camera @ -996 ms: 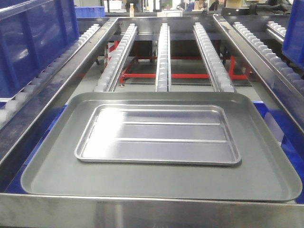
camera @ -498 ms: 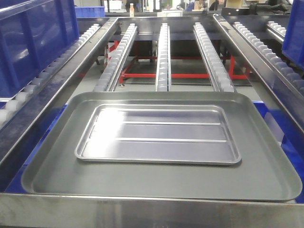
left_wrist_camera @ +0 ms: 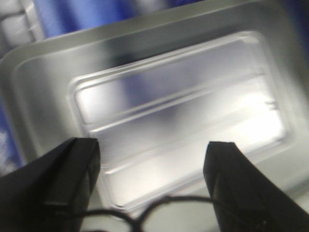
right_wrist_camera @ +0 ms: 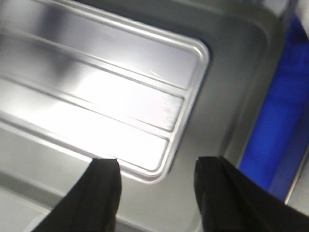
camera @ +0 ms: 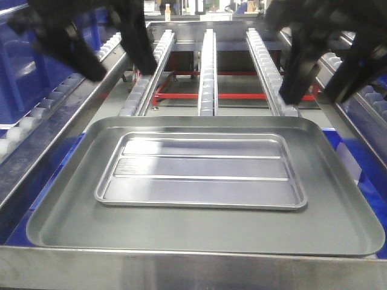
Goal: Grab silver tray and place in blue box
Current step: 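Lower both grippers onto opposite short edges of the small silver tray and close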
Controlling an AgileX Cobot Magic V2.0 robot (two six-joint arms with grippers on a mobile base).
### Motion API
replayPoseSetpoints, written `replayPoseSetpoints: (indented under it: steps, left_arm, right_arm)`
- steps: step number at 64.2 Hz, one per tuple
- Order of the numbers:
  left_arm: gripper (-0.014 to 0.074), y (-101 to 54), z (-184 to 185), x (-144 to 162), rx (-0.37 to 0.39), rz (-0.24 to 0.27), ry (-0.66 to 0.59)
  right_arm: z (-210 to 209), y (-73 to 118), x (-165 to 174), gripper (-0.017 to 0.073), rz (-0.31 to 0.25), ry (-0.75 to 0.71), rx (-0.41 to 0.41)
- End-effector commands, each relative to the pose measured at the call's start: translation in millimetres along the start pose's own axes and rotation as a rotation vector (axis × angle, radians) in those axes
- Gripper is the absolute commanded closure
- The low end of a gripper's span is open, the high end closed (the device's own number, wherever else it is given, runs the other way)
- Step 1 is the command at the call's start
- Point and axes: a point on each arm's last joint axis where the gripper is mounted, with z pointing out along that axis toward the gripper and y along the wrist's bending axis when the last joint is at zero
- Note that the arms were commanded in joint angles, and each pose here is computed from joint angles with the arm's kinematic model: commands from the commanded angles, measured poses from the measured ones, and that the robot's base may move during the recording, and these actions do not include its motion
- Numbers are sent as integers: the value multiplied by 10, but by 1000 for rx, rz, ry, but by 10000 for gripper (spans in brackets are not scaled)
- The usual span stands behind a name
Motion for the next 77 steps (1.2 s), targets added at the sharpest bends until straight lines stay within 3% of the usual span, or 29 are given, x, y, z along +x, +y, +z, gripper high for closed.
replayPoseSetpoints:
  steps: [1,9,27,77]
  left_arm:
    - [227,13,4,-150,-44,-53,-20]
    - [227,73,250,-129,-111,-152,62]
    - [227,108,557,-60,-132,-231,117]
    - [246,195,945,70,-188,-196,199]
  right_arm:
    - [1,-9,-210,104,58,-34,43]
    - [225,-7,-288,104,132,-16,73]
    - [541,4,-301,104,181,8,76]
    - [951,-62,-241,116,166,85,122]
